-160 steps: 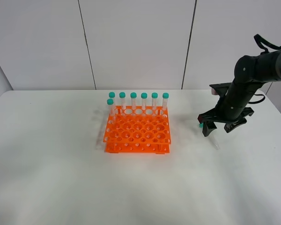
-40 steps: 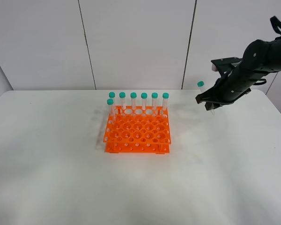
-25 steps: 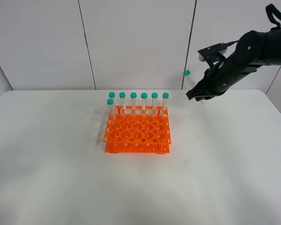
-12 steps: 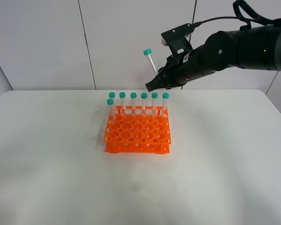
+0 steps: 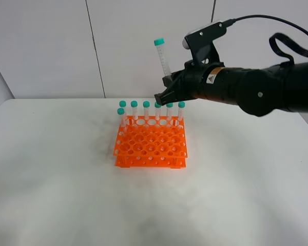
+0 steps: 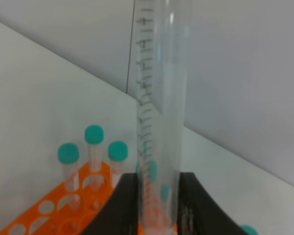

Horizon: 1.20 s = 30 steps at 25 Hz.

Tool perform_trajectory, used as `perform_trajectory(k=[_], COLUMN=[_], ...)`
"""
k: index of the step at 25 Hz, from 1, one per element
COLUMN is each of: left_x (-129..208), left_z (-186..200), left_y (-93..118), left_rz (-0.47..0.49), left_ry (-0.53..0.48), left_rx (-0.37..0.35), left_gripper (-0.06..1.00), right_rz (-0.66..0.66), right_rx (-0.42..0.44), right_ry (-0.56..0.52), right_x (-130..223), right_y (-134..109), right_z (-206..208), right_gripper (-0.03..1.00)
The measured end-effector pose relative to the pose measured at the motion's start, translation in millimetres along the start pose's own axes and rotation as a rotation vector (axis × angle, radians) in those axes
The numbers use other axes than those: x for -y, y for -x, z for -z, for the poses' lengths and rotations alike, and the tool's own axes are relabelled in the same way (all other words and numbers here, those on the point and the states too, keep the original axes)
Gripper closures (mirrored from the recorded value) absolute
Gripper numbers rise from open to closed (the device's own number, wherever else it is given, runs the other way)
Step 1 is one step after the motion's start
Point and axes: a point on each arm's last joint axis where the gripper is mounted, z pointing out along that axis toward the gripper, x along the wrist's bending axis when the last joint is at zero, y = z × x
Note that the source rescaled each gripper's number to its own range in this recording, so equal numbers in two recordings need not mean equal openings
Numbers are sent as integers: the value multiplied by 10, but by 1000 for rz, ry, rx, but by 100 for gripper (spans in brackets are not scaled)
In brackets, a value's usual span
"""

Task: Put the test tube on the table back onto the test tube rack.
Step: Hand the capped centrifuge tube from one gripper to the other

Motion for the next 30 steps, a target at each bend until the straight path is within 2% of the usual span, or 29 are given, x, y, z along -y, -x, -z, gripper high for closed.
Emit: perform_trajectory(k=[4, 7, 12, 19, 30], left_x=[0, 0, 0, 0, 0], left_z=[0, 0, 0, 0, 0], left_y=[0, 0, 0, 0, 0], left_rz=[0, 0, 0, 0, 0], left_ry=[0, 0, 0, 0, 0], left_rx=[0, 0, 0, 0, 0], left_gripper=[-6, -6, -6, -6, -6], right_rz=[-40, -64, -75, -68, -68], right_rx=[8, -20, -132, -294, -332], right_ry=[40, 68, 136, 147, 112], right_x=[228, 335, 441, 646, 869], right_y=[-30, -73, -194, -369, -431], right_z=[187, 340, 514, 656, 761], right_gripper=[97, 97, 97, 97, 97])
